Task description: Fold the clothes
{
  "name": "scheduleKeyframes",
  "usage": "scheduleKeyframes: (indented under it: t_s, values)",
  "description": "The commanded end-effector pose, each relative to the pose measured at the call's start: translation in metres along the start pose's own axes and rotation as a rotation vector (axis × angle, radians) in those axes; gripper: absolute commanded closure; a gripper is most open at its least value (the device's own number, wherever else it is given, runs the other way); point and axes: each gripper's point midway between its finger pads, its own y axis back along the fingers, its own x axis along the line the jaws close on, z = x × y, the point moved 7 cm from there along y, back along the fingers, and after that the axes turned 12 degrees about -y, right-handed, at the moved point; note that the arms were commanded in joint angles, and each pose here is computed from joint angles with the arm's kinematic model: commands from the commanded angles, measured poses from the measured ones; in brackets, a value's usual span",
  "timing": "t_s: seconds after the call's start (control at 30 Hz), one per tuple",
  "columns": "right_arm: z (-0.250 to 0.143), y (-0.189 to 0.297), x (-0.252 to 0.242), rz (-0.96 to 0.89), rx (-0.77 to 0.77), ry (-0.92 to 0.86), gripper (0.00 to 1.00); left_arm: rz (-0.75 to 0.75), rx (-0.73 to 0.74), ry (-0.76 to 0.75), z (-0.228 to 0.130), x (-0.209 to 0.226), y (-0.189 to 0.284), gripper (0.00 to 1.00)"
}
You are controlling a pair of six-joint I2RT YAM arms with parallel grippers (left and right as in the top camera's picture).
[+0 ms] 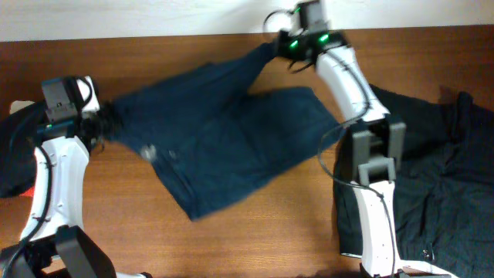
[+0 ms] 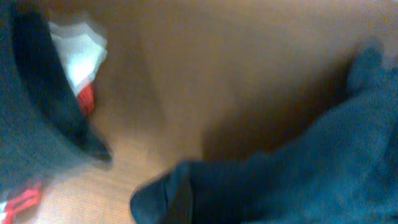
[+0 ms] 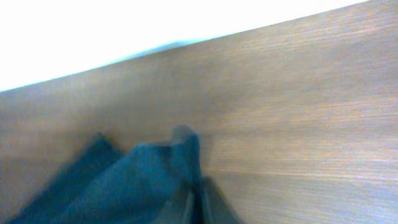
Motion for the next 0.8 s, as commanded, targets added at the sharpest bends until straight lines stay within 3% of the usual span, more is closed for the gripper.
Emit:
scheduleKeyframes:
  t_s: [0.0,0.03,0.1,0.23,0.37,0.5,0.6,0.77]
  values:
    - [0.051,0.073,0.000,0.006,-0.115,0.052,0.20,-0.014,-0.179,-0.041,0.033,0.000,-0.017,0.60]
    - [0.050,0.081,-0.005,-0.022,-0.089,0.067,0.15,-0.016,-0.204,-0.049,0.038,-0.002,-0.024,0.36]
    - [0.045,0.099,-0.021,-0.124,-0.031,0.092,0.04,-0.042,-0.173,-0.060,0.032,-0.010,-0.048,0.01]
    - [0.033,0.147,-0.065,-0.422,0.068,0.042,0.01,-0.083,0.044,-0.049,-0.008,-0.020,-0.071,0.01]
    - [0.010,0.181,-0.100,-0.558,0.246,-0.055,0.01,-0.181,0.253,-0.013,-0.043,-0.032,-0.052,0.01]
    - [0.000,0.174,-0.100,-0.380,0.369,-0.082,0.01,-0.284,0.385,0.029,-0.064,-0.044,-0.029,0.01]
    - [-0.008,0.166,-0.107,-0.399,0.413,-0.158,0.01,-0.392,0.521,0.087,-0.084,-0.057,-0.013,0.01]
    - [-0.031,0.170,-0.120,-0.461,0.509,-0.203,0.01,-0.409,0.672,0.121,-0.104,-0.062,0.002,0.01]
